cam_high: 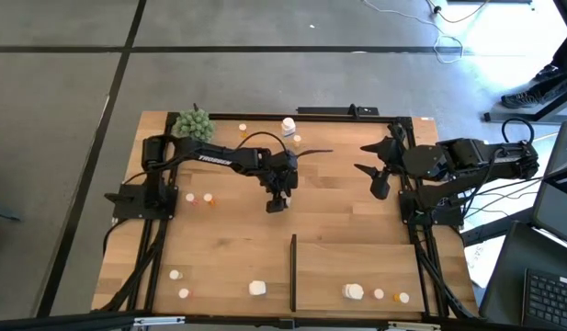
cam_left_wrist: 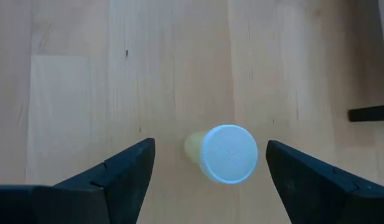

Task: Pick and place medicine bottles onto shelf by color
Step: Put the middle yellow pill bottle on the shelf

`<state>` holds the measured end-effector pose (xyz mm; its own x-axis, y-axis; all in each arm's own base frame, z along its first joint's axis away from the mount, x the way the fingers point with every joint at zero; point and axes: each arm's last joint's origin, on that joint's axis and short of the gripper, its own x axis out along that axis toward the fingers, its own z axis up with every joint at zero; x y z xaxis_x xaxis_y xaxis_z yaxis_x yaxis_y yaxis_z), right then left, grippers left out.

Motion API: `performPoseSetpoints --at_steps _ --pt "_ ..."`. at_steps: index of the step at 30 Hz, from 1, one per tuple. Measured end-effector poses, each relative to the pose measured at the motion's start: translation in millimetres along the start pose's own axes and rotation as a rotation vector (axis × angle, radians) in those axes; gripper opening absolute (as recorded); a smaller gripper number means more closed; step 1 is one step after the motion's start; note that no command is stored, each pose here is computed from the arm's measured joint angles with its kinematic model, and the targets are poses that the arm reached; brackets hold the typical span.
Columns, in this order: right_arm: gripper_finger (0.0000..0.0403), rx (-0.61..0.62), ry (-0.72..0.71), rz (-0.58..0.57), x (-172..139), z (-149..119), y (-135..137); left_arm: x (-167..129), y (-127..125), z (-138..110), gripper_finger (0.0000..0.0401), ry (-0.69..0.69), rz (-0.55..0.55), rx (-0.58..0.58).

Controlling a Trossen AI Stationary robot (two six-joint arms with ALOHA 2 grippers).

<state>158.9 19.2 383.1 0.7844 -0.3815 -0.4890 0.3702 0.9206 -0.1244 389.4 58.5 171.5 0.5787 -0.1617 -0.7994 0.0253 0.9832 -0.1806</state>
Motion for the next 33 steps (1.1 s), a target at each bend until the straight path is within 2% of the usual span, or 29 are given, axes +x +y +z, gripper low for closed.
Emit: performPoseSetpoints --at_steps 8,12,23,33 --pt "0.0243 0.0 0.0 0.0 0.0 0.0 0.0 0.1 0.7 0.8 0.0301 -0.006 0.038 0.004" --pt "0.0243 0.0 0.0 0.0 0.0 0.0 0.0 0.3 0.0 0.8 0.0285 -0.005 0.037 0.005" --pt "0.0243 0.0 -0.001 0.0 -0.1 0.1 0.0 2.6 -7.7 0.9 0.0185 0.003 0.102 0.025" --pt "0.0243 0.0 0.0 0.0 -0.1 0.1 0.0 -1.3 -11.0 0.1 0.0091 0.02 0.087 0.004"
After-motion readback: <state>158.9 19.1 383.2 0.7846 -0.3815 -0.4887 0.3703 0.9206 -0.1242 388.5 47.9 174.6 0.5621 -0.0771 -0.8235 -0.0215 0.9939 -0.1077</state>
